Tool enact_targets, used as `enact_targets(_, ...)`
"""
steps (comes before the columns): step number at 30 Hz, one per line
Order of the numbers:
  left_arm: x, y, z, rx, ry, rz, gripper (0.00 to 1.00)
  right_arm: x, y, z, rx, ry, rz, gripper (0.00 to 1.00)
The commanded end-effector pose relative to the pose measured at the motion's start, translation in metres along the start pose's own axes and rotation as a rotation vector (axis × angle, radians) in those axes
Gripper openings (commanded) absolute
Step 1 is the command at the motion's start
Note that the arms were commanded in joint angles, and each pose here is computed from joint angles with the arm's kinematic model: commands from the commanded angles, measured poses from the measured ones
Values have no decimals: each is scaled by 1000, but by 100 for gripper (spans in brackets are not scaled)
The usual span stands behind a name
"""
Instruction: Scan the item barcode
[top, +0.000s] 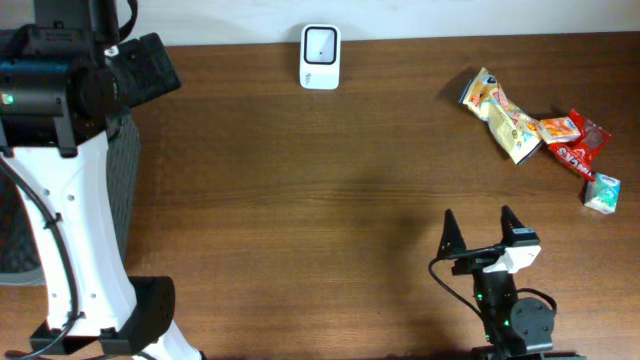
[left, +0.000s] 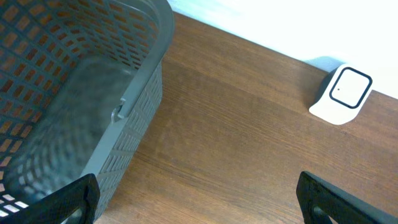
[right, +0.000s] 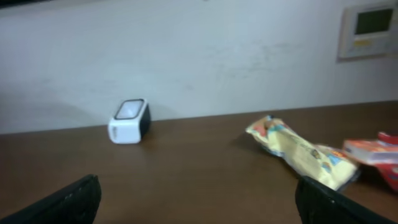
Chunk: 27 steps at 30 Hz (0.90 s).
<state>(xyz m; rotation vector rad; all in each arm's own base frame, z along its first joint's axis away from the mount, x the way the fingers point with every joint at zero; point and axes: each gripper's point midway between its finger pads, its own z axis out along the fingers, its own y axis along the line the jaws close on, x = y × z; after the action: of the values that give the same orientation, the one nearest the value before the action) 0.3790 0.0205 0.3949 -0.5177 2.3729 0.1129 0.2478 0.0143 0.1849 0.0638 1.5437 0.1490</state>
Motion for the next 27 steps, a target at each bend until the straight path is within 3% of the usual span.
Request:
enact_targets(1,0,1,0,-7,-1,12,99,19,-10,-2,37,64,-1,99)
enact_targets(11,0,1,0,-7,-1,12,99,28,-13,-3,41,106,-132,98)
enact_targets(27,0,1,0,-7,-1,12,99,28,-11,-3,36,105,-120,98)
